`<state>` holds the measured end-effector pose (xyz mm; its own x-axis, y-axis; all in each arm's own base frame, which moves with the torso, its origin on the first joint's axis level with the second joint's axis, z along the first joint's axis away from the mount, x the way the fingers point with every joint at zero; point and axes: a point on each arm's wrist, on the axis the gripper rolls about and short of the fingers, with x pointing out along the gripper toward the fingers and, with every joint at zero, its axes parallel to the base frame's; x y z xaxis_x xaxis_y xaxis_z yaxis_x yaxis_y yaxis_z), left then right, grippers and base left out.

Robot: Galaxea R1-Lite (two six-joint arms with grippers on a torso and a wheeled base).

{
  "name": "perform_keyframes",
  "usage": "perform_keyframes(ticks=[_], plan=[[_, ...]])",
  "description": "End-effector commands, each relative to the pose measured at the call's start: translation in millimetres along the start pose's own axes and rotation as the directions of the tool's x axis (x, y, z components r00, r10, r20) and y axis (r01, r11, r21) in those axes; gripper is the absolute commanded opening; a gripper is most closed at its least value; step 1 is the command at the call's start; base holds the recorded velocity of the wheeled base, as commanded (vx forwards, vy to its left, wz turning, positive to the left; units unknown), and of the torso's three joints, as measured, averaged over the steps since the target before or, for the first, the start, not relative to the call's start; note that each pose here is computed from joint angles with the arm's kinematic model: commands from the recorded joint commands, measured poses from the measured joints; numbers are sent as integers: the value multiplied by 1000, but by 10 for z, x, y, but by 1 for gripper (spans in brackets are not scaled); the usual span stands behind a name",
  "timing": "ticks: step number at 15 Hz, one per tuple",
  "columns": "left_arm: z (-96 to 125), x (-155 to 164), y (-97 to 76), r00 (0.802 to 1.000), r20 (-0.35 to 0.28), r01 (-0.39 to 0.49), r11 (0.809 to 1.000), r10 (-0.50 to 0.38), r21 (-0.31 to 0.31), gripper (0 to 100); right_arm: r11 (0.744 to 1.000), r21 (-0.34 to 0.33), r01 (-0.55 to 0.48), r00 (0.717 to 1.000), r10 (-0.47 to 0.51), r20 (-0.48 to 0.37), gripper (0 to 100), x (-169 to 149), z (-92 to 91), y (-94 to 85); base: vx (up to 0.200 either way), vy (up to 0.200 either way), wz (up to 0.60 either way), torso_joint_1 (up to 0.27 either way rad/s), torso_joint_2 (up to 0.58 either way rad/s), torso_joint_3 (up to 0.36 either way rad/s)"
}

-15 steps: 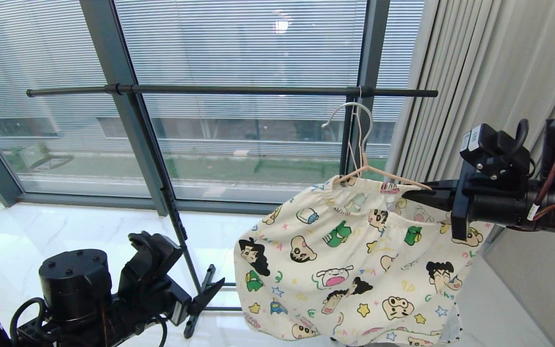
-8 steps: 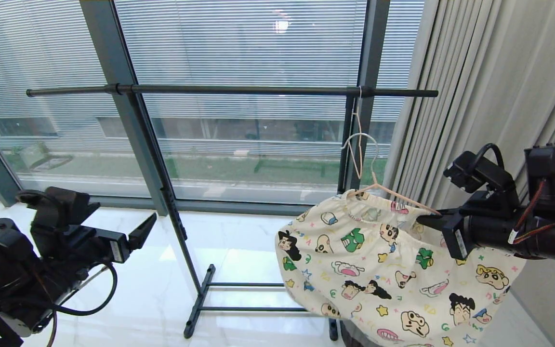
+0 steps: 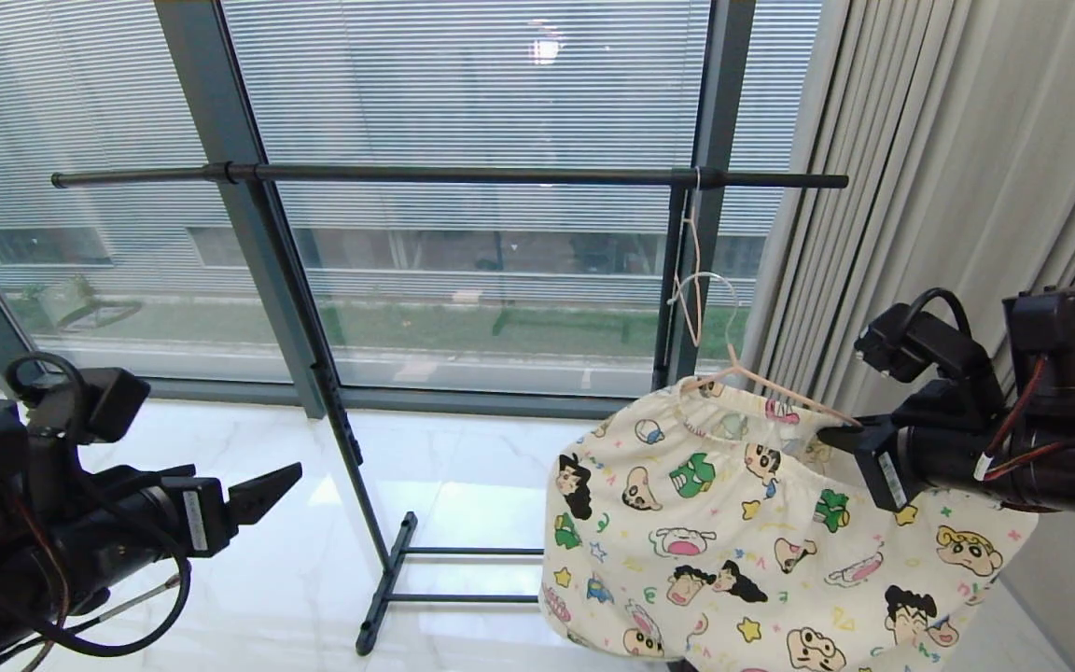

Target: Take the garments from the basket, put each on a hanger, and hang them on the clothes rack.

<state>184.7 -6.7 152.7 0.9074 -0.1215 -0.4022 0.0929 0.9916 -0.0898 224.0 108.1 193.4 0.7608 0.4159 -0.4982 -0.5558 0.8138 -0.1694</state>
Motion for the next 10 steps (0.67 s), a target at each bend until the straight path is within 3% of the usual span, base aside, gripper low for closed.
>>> perform_keyframes(ticks=[1, 3, 4, 5, 6, 10], plan=[[282, -197, -94, 988, 134, -73, 996, 78, -44, 100, 999, 18, 37, 998, -36, -49, 0, 41, -31, 15, 0, 0, 0, 0, 0, 0], [258, -175, -161, 976, 129, -173, 984, 177, -41, 100, 994, 77, 75, 994, -69, -82, 0, 62, -51, 43, 0, 0, 0, 0, 0, 0], [258, -175, -165, 976, 129, -173, 984, 177, -40, 100, 994, 79, 77, 994, -71, -82, 0, 62, -50, 46, 0, 0, 0, 0, 0, 0], [211, -175, -266, 980, 120, -159, 987, 160, -13, 100, 986, 141, 91, 993, -80, -82, 0, 74, -26, 101, 0, 0, 0, 0, 0, 0], [172, -176, -305, 984, 109, -139, 990, 138, 4, 100, 983, 160, 95, 994, -84, -75, 0, 67, -5, 129, 0, 0, 0, 0, 0, 0], [24, -196, -329, 991, 66, -122, 985, 115, 122, 100, 984, 149, 97, 994, -89, -59, 0, 34, 30, 223, 0, 0, 0, 0, 0, 0]])
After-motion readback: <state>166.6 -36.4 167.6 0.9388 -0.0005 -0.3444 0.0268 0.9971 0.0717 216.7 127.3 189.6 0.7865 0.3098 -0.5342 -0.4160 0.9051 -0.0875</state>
